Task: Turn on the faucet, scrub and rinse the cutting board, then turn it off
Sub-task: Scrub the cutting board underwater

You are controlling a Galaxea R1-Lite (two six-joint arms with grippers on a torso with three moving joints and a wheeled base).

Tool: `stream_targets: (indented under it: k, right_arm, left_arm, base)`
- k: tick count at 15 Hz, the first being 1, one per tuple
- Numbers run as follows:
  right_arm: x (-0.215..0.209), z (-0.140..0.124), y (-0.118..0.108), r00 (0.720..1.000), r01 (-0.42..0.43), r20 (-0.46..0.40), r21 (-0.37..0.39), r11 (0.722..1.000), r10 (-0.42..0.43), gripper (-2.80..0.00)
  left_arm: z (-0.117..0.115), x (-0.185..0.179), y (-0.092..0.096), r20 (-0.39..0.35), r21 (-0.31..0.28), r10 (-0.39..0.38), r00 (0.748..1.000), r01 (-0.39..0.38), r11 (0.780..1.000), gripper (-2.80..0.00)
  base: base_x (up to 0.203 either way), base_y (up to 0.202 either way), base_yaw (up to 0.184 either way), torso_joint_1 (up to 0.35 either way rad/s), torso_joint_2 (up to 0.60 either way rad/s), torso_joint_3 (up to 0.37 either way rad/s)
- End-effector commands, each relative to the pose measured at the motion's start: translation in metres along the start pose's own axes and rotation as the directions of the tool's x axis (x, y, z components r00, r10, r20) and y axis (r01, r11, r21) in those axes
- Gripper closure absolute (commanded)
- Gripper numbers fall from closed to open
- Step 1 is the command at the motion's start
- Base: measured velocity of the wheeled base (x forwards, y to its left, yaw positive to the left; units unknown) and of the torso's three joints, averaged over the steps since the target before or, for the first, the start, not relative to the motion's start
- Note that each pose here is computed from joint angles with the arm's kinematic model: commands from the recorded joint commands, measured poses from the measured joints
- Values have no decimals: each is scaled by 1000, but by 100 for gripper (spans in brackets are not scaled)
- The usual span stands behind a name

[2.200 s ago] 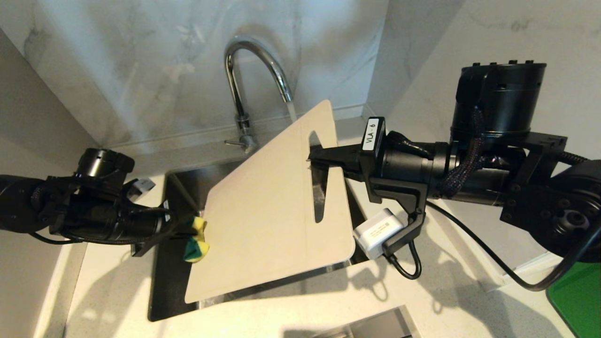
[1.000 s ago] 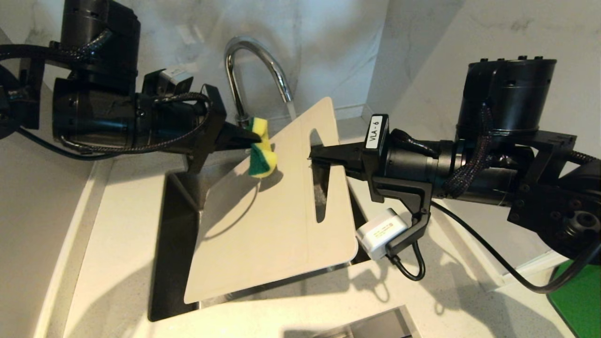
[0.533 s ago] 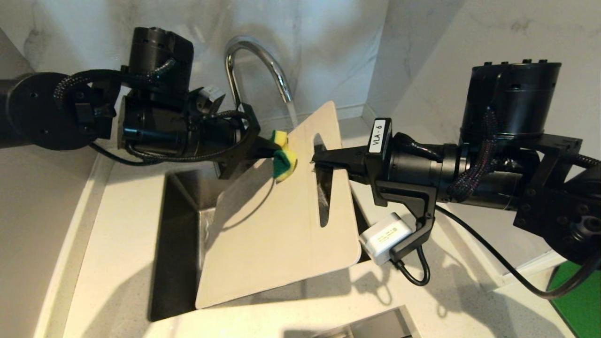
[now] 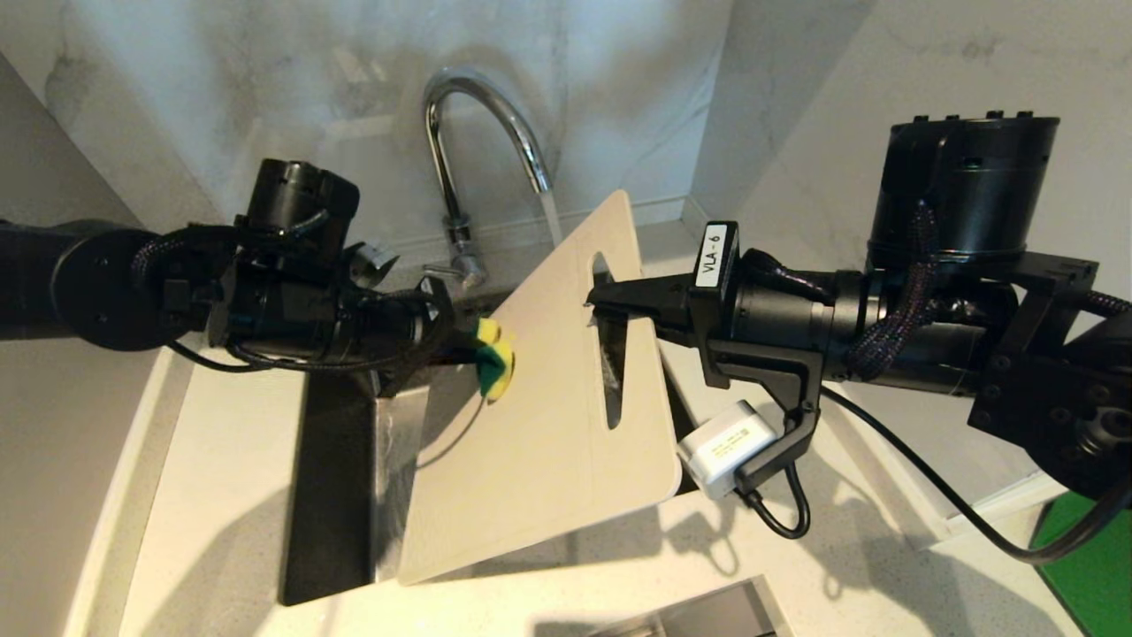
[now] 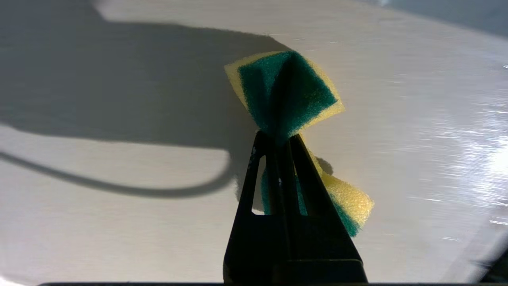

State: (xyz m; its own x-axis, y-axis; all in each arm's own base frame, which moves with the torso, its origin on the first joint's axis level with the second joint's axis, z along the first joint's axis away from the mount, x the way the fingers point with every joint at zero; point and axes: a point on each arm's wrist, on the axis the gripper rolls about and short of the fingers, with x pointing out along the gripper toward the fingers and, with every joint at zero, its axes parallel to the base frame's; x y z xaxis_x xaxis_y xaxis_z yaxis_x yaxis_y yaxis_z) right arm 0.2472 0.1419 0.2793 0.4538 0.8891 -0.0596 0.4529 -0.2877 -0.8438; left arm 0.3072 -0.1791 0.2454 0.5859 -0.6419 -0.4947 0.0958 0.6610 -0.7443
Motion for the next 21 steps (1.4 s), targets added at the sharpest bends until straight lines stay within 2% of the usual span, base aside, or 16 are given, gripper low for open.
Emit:
stream_targets:
  k: [1, 3, 7, 8, 10, 12, 14, 16, 18, 20, 21]
  right_arm:
    - [0, 0, 0, 1000, 4, 2, -13, 1000, -4, 0]
    - [0, 0, 0, 1000, 3, 3, -7, 1000, -3, 0]
    - [0, 0, 0, 1000, 3, 3, -3, 1000, -3, 0]
    - [0, 0, 0, 1000, 4, 2, -4, 1000, -4, 0]
    - [0, 0, 0, 1000, 3, 3, -3, 1000, -3, 0]
    - [0, 0, 0, 1000, 3, 3, -3, 1000, -3, 0]
    - [0, 0, 0, 1000, 4, 2, -4, 1000, -4, 0]
    - [0, 1, 1, 1000, 2, 3, -2, 1000, -2, 0]
    - [0, 1, 1, 1000, 1, 4, 0, 1000, -1, 0]
    - [1, 1, 1, 1000, 0, 5, 1, 1000, 0, 0]
    - [1, 0, 2, 1000, 0, 5, 1, 1000, 0, 0]
  left_arm:
    - [-7, 2, 30, -5, -19, 50, 999, -50, 999, 0]
    - [-8, 4, 56, 3, -33, 68, 998, -68, 997, 0]
    - [7, -4, 105, 37, -87, 99, 994, -96, 992, 0]
    - [6, -5, 116, 30, -57, 120, 992, -119, 991, 0]
    - [8, -8, 132, 28, -46, 156, 987, -155, 987, 0]
    - [11, -8, 144, 28, -71, 180, 983, -177, 982, 0]
    - [10, -8, 152, 19, -80, 169, 985, -167, 983, 0]
    - [9, -11, 150, 22, -76, 159, 987, -157, 985, 0]
    - [13, -20, 138, 55, -54, 125, 991, -122, 991, 0]
    - [19, -41, 109, 107, -26, 39, 994, -36, 999, 0]
    - [22, -53, 89, 130, -12, -19, 991, 21, 1000, 0]
  base:
    - [0, 0, 0, 0, 0, 0]
    - [0, 0, 0, 0, 0, 0]
    - [0, 0, 0, 0, 0, 0]
    - [0, 0, 0, 0, 0, 0]
    - [0, 0, 0, 0, 0, 0]
    - [0, 0, 0, 0, 0, 0]
    - [0, 0, 0, 0, 0, 0]
    - [0, 0, 0, 0, 0, 0]
    - [0, 0, 0, 0, 0, 0]
    - [0, 0, 0, 0, 0, 0]
    - [0, 0, 0, 0, 0, 0]
